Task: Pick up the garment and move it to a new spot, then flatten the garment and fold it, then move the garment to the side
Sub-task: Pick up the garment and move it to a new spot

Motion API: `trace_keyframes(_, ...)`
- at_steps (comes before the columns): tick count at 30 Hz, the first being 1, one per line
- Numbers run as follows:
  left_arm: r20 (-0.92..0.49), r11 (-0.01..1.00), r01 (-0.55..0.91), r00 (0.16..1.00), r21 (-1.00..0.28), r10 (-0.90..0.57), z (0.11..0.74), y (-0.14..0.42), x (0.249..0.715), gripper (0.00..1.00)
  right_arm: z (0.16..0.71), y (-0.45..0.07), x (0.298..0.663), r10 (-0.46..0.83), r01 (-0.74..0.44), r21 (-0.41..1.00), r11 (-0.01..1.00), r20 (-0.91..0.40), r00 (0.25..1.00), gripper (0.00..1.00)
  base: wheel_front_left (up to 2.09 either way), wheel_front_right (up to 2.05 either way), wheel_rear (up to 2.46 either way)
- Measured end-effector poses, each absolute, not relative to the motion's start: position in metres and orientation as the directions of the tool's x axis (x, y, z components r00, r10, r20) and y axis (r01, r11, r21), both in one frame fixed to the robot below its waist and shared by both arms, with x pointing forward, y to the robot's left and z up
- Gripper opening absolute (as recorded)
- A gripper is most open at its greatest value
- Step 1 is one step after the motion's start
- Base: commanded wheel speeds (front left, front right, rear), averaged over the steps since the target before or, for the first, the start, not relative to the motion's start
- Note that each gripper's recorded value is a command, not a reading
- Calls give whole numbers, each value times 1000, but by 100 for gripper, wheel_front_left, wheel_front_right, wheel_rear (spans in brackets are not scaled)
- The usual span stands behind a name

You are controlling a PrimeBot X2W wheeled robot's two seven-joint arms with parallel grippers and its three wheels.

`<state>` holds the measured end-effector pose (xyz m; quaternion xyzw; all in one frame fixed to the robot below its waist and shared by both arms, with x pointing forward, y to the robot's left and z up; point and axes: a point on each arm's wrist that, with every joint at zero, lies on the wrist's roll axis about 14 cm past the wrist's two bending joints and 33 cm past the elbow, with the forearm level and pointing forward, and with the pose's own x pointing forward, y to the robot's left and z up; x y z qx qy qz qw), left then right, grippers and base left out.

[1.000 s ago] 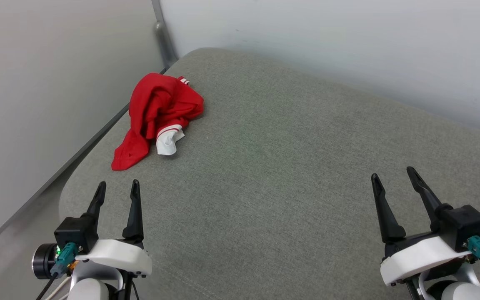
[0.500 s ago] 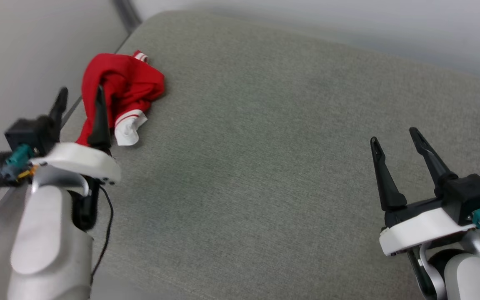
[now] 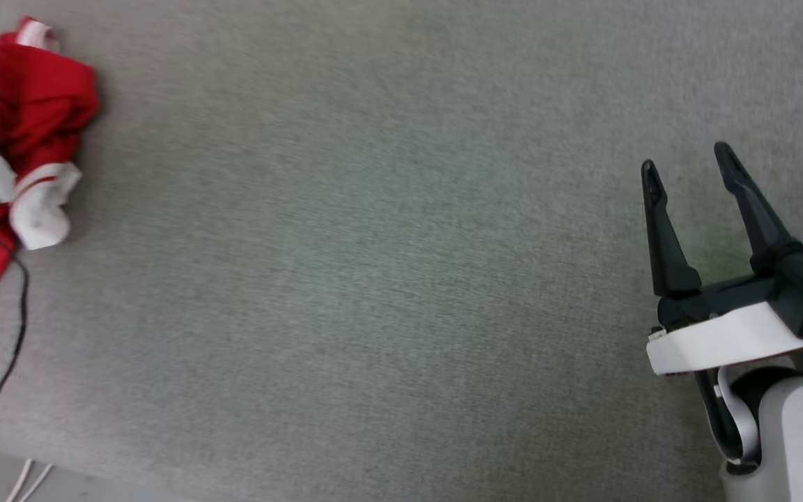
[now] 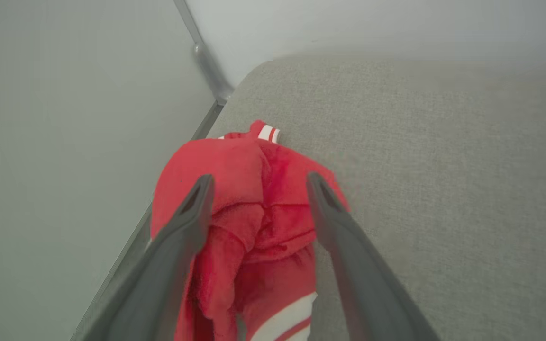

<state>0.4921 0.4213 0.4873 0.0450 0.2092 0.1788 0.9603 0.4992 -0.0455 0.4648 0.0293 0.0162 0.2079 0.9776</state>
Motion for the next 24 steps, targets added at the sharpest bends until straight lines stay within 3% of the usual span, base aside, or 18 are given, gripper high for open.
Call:
trace_keyframes(10, -750, 907, -394, 552, 151, 365, 384, 447, 466, 100, 423, -70, 508, 353, -346, 78, 935, -90, 931, 100, 0, 0, 0)
trace_keyframes(17, -806, 880, -463, 477, 108, 350, 368, 451, 454, 100, 419, -74, 510, 344, -338, 75, 938, -96, 934, 100, 0, 0, 0)
trace_keyframes(18, -800, 879, -467, 488, 100, 350, 369, 450, 455, 39, 420, -74, 510, 343, -337, 74, 938, -95, 934, 100, 0, 0, 0)
trace_keyframes(19, -796, 878, -470, 494, 94, 350, 369, 449, 455, 0, 422, -74, 510, 344, -338, 73, 938, -91, 935, 100, 0, 0, 0)
trace_keyframes(24, -740, 884, -458, 563, 91, 368, 384, 447, 460, 0, 436, -73, 509, 343, -340, 63, 939, -64, 937, 100, 0, 0, 0)
